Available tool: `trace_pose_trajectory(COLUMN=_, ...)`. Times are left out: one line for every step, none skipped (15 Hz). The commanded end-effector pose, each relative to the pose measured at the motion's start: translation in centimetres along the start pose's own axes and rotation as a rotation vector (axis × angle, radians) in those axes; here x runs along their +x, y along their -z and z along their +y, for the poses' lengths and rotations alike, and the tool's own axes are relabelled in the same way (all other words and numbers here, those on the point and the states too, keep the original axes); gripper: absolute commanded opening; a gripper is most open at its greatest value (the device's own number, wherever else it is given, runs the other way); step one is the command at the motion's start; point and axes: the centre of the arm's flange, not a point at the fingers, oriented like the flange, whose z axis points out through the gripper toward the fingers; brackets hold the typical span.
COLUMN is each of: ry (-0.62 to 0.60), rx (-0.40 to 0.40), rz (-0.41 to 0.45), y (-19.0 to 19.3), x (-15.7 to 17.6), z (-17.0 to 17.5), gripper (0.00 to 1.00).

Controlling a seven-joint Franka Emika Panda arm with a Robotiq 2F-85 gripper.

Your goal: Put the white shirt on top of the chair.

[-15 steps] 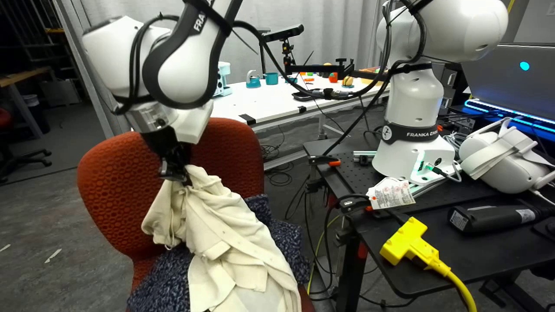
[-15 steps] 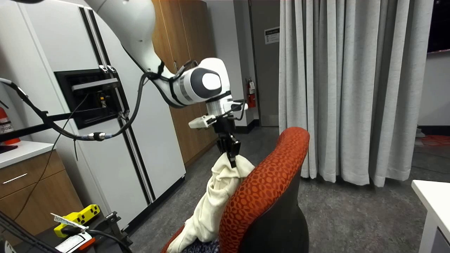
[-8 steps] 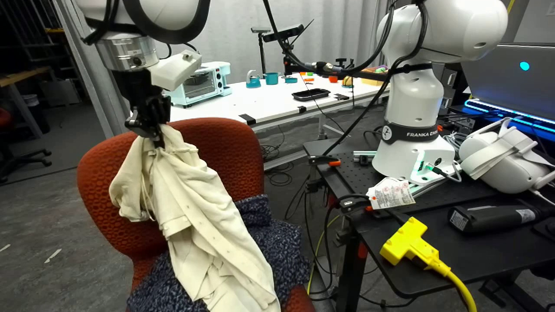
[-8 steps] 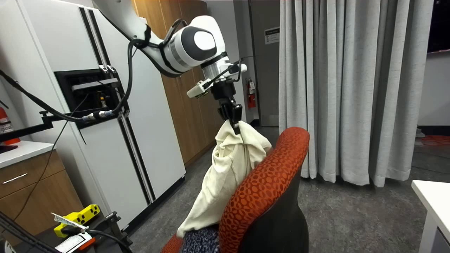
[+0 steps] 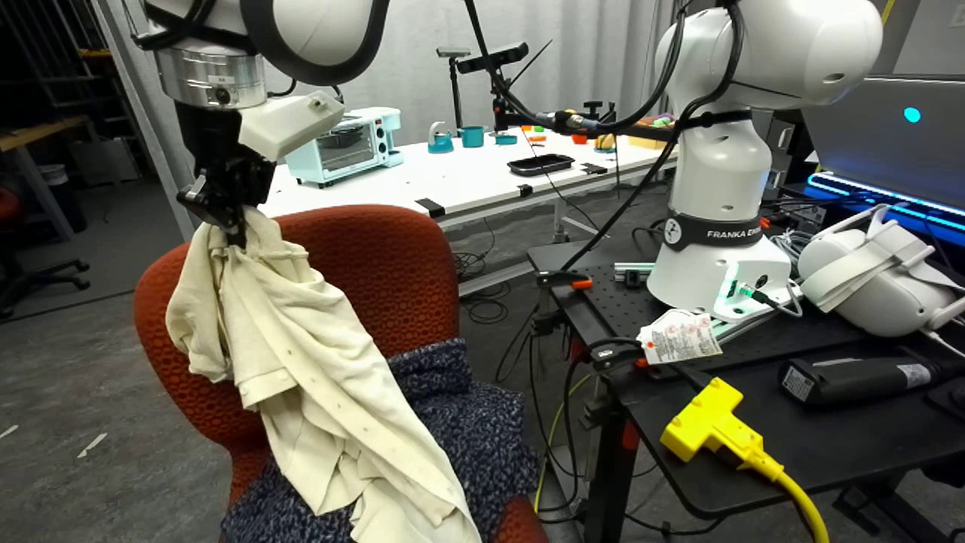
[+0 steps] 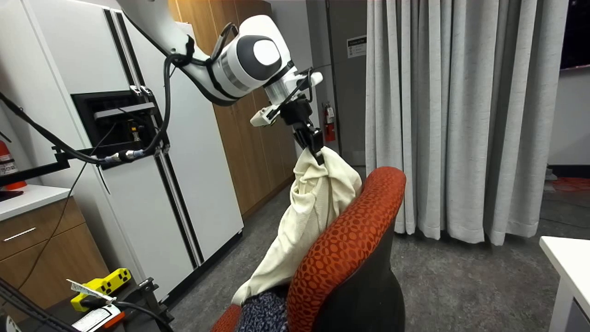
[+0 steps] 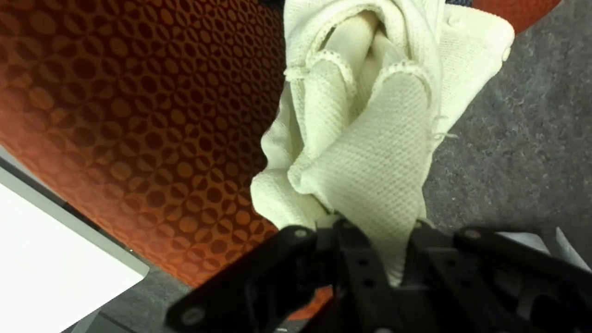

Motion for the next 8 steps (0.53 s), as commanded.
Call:
trace_pose_trajectory(ry=-0.022, rx=0.013, rz=0.059, y=0.9, x=-0.6, z=0.5, gripper=0.04)
trace_pose_trajectory(ry=-0.012, rx=0.015, rz=0.051, y=0.9, x=-0.7, z=0.6, gripper=0.04)
trace_pose_trajectory(ry=-0.001, rx=0.020, rz=0.040, y=0.8, x=-0.8, z=0.6, gripper=0.04)
trace_pose_trajectory(ry=0.014, rx=0.028, rz=0.029, y=0.8, x=-0.8, z=0.7, gripper=0.04)
trace_pose_trajectory(ry=0.030, rx=0.043, rz=0.014, y=0.8, x=-0.8, z=0.7, gripper=0.04)
trace_pose_trajectory(ry=0.048, rx=0.060, rz=-0.007, y=0.9, x=-0.9, z=0.7, gripper=0.04)
trace_pose_trajectory(ry=0.071, rx=0.069, rz=-0.032, y=0.9, x=-1.1, z=0.7, gripper=0.04)
trace_pose_trajectory(ry=0.106, rx=0.068, rz=-0.033, y=6.3, x=1.1, z=1.9, gripper=0.04)
